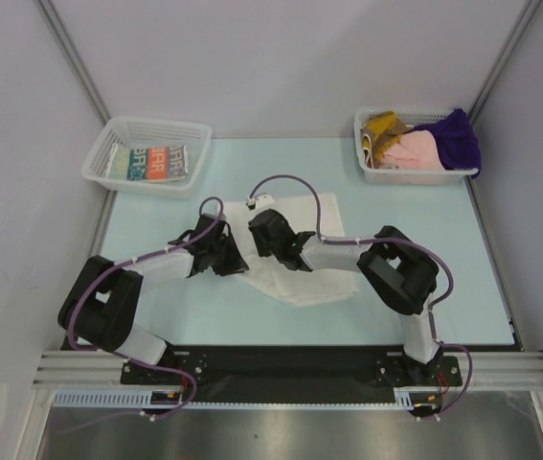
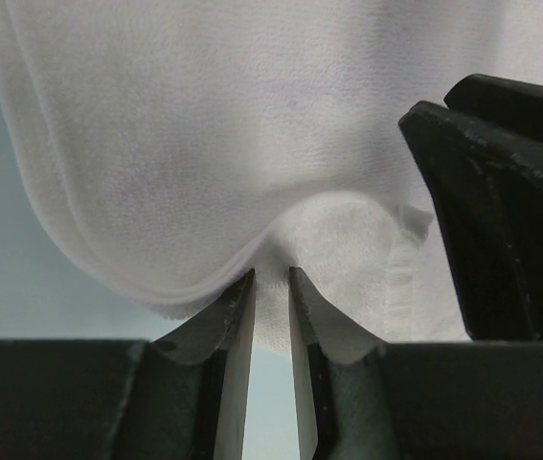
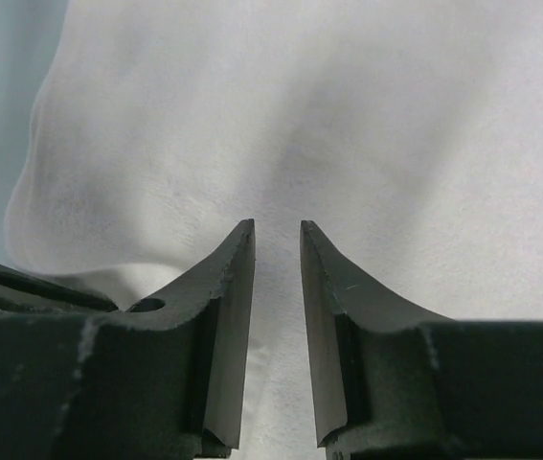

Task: Fold and stack the towels
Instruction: Fold the towel

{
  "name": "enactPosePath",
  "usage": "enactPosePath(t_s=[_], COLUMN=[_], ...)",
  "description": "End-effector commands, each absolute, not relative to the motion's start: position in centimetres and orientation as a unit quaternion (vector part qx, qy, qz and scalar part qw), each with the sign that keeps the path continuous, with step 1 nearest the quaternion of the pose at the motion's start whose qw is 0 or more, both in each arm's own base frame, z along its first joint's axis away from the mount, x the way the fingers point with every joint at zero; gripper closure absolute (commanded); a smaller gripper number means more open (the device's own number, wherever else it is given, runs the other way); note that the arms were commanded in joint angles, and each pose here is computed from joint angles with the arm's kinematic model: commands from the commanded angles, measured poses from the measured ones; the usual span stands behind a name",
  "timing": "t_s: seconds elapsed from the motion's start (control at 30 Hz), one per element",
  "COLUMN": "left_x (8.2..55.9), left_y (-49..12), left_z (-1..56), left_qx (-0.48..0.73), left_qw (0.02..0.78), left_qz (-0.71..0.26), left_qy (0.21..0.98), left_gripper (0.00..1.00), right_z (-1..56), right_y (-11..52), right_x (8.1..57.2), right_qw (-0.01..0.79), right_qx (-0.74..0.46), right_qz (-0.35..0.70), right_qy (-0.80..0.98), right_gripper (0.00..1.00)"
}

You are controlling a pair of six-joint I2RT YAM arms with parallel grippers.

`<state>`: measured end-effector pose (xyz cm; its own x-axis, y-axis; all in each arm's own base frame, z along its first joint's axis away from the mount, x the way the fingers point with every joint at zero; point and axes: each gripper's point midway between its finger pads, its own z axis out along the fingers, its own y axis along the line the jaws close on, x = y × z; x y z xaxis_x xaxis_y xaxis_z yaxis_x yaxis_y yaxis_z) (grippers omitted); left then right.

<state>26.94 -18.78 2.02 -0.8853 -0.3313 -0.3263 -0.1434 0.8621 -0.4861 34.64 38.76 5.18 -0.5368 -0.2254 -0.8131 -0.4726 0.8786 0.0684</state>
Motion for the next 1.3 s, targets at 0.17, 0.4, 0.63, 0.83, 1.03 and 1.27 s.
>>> enactPosePath(t_s=[0.17,0.4,0.63,0.83,1.03,1.27], left_x=[27.6,27.7,27.8,27.8,27.8,27.9], left_y=[-19.5,-19.5,-19.6,-19.5,-19.6,-19.7], left_z=[2.8,2.8,2.9,2.8,2.8,2.9], left_qx=[-0.118,-0.118,-0.117,-0.116,-0.117,-0.116], left_qw=[0.212,0.211,0.212,0.212,0.211,0.211], left_qz=[-0.241,-0.241,-0.242,-0.240,-0.241,-0.242], left_qy=[0.940,0.940,0.940,0.940,0.940,0.940], left_gripper=[0.74,0.74,0.74,0.74,0.74,0.74], right_z=[8.7,9.4,7.6,6.7,6.3,6.5], right_y=[35.9,36.8,37.6,37.7,37.9,38.7], right_x=[33.5,30.5,29.7,30.2,30.4,30.7], right_qw=[0.450,0.458,0.440,0.439,0.439,0.443], right_qx=[-0.179,-0.247,-0.293,-0.305,-0.312,-0.313], right_qz=[0.181,0.227,0.230,0.209,0.203,0.210], right_qy=[0.856,0.823,0.817,0.819,0.818,0.813], right_gripper=[0.58,0.56,0.58,0.57,0.56,0.57])
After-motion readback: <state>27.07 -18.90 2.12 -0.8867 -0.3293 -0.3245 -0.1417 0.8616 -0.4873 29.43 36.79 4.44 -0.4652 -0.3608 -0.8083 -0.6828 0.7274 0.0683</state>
